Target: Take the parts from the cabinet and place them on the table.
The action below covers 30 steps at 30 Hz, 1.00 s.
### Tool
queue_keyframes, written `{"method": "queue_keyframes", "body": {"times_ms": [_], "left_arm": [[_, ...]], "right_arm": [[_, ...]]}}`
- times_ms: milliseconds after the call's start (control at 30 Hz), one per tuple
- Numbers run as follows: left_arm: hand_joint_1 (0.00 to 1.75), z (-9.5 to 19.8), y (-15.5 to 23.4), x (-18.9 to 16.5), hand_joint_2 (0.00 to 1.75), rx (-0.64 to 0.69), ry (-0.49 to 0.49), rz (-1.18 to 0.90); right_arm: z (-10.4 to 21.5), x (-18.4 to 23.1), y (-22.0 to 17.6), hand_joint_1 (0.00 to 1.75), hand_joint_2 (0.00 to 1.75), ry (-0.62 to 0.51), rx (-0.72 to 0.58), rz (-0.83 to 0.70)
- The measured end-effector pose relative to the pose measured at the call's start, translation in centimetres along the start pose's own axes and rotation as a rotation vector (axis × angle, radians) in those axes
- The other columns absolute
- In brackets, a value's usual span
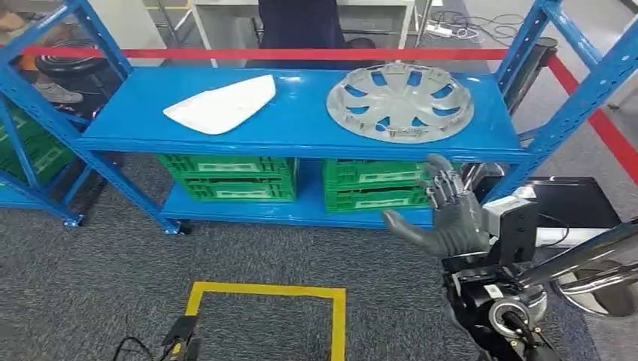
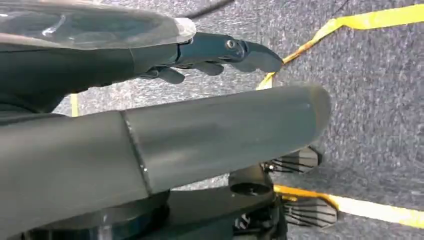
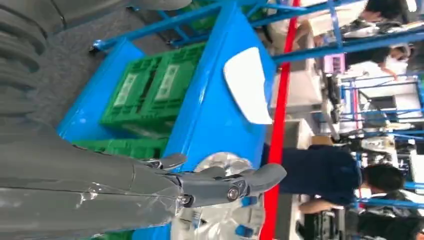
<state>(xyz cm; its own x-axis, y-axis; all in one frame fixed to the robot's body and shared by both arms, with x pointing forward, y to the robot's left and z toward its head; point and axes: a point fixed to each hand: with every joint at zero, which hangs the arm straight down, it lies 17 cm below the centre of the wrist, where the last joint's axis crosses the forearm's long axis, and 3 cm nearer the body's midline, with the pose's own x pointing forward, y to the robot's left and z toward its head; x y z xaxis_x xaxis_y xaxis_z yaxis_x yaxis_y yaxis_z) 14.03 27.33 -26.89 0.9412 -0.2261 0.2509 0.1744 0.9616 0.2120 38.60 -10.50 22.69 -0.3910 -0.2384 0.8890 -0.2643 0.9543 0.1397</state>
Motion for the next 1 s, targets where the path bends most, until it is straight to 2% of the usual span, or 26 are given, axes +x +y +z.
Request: {"method": "queue_keyframes", "body": {"times_ms": [1000], "left_arm": [[0.0,-0.04,0.22,-0.02,0.0,0.005,0.001,-0.002]], "right_arm": [[0.01,0.06,0.19,0.0,1.75,-0.004,0.013,0.014]]}}
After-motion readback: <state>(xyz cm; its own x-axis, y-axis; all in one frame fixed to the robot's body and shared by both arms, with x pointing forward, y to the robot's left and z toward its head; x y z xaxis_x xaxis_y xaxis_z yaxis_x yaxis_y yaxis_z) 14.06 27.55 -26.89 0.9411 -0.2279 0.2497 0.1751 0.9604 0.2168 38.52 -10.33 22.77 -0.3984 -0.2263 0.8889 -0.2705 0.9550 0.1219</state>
